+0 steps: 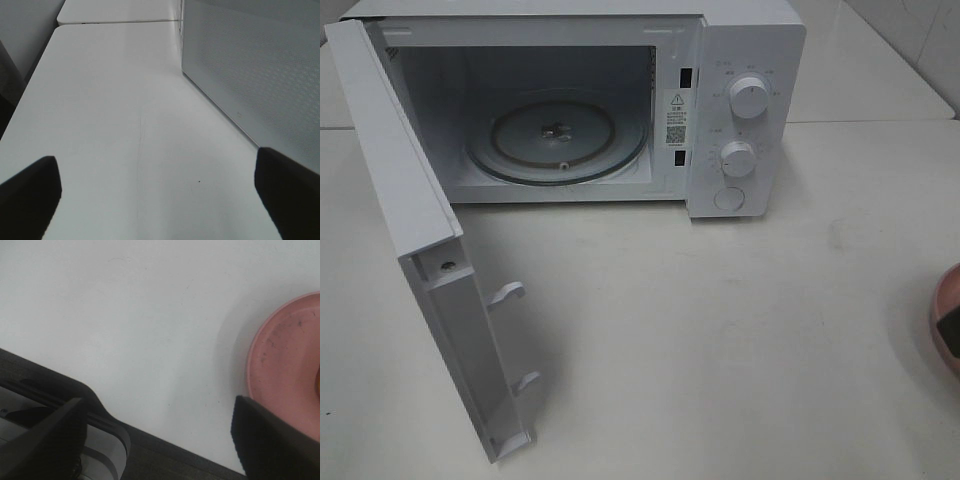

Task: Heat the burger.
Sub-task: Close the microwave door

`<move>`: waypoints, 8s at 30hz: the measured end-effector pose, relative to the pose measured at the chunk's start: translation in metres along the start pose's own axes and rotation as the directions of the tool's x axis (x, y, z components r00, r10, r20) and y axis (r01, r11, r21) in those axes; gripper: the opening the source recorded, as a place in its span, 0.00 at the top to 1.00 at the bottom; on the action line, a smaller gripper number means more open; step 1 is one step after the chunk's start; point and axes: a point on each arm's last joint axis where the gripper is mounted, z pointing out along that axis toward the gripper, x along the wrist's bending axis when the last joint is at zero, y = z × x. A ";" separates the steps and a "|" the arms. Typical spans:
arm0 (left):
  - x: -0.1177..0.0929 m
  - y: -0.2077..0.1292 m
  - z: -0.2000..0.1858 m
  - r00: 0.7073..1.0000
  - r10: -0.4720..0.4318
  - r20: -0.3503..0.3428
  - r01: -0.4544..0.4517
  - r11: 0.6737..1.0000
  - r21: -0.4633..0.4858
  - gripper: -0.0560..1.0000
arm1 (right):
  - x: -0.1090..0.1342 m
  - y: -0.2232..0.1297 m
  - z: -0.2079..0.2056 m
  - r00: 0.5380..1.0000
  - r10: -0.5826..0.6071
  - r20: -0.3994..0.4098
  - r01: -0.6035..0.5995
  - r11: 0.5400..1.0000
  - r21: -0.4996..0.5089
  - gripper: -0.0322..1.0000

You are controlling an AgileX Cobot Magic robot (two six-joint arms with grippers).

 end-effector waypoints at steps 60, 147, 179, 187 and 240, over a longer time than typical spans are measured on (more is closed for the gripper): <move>0.000 0.000 0.000 1.000 0.000 0.000 0.000 1.000 0.000 0.01 | -0.008 -0.130 -0.047 0.930 0.352 0.106 -0.231 0.784 -0.577 0.23; 0.002 0.020 0.141 1.000 0.004 -0.012 -0.007 0.979 -0.203 0.95 | -0.008 -0.130 -0.047 0.931 0.350 0.106 -0.229 0.784 -0.576 0.23; -0.044 0.008 0.220 0.916 0.134 0.379 -0.024 0.959 -0.283 0.95 | -0.008 -0.130 -0.047 0.931 0.349 0.107 -0.228 0.785 -0.576 0.24; -0.063 0.002 0.229 0.915 0.139 0.380 -0.038 0.964 -0.262 0.95 | -0.008 -0.130 -0.047 0.931 0.349 0.107 -0.228 0.785 -0.576 0.24; -0.222 0.060 0.342 0.989 0.046 0.141 -0.015 0.977 -0.214 0.95 | -0.008 -0.130 -0.047 0.931 0.348 0.107 -0.227 0.785 -0.576 0.24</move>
